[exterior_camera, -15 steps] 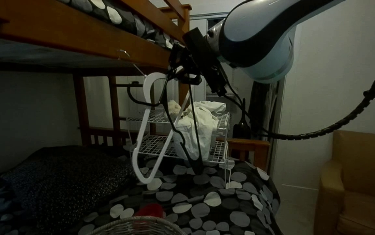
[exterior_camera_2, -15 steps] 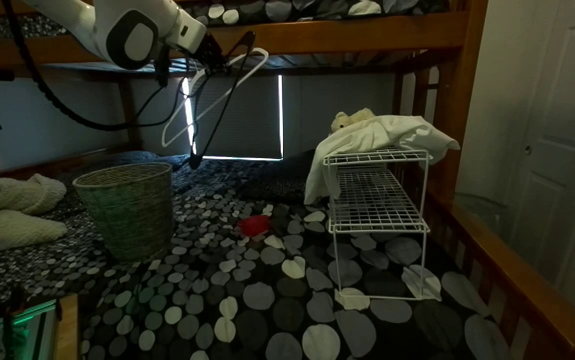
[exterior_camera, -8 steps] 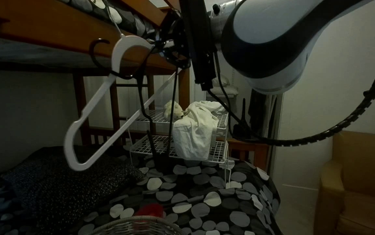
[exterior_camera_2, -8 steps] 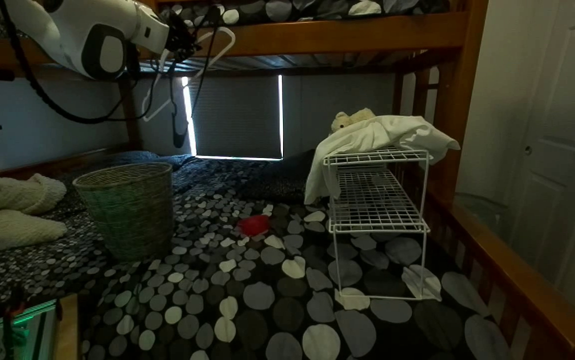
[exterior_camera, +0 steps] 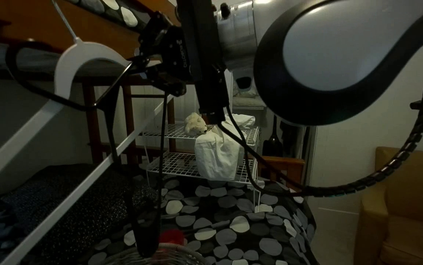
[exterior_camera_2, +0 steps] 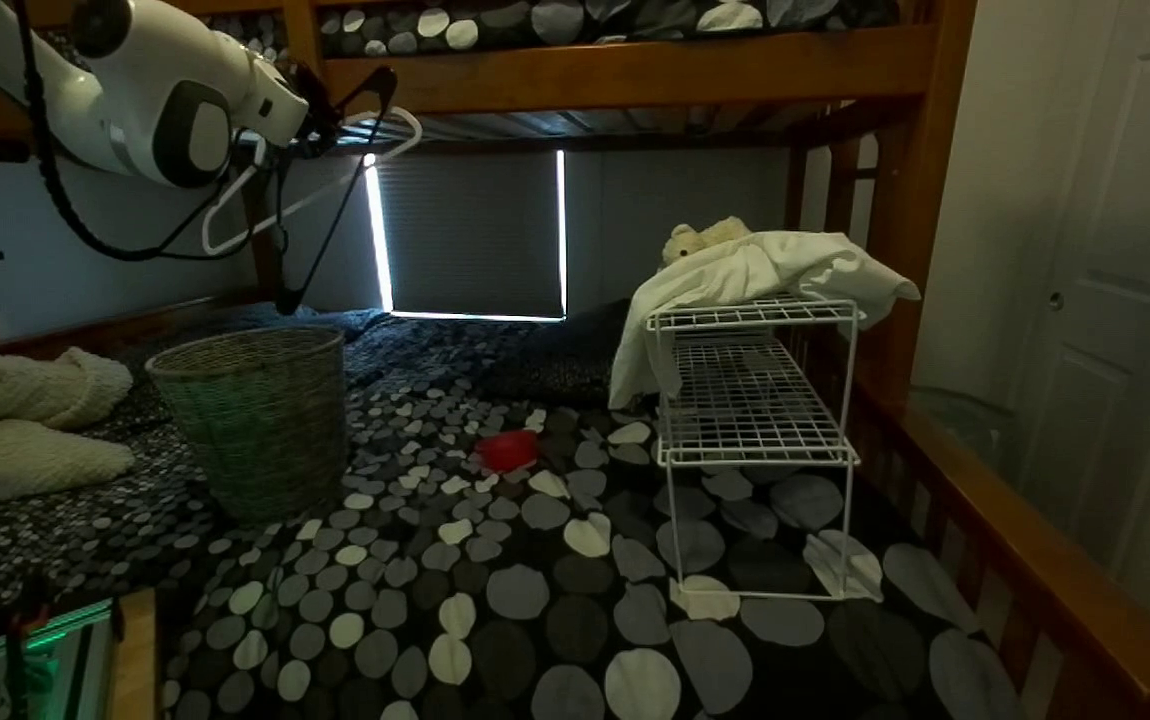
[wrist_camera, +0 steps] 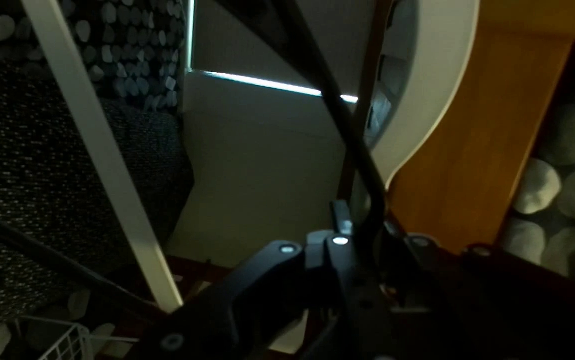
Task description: Put the black and white hangers in the basket
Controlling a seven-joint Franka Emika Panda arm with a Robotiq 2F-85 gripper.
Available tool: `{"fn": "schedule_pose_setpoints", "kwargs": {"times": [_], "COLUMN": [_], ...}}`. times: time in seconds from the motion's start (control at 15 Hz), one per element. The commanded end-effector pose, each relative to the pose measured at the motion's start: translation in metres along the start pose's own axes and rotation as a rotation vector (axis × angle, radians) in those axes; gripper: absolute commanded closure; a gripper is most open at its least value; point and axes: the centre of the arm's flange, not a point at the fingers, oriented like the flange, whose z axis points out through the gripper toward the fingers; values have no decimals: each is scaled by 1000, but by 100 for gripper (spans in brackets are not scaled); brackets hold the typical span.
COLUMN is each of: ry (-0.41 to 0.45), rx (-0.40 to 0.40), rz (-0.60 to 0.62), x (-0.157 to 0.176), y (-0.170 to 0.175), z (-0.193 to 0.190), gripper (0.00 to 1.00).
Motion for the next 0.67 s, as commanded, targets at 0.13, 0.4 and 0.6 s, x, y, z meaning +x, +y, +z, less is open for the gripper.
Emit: {"fn": "schedule_pose_setpoints", "kwargs": {"times": [0.13,0.4,0.6], "ry": [-100,-169,-73], "rx": [-183,-297,-368], "rz": [21,-35,-90], "x": [-6,-37,-30], "y": [48,77,91], "z": [25,48,52], "gripper": [96,96,96]}}
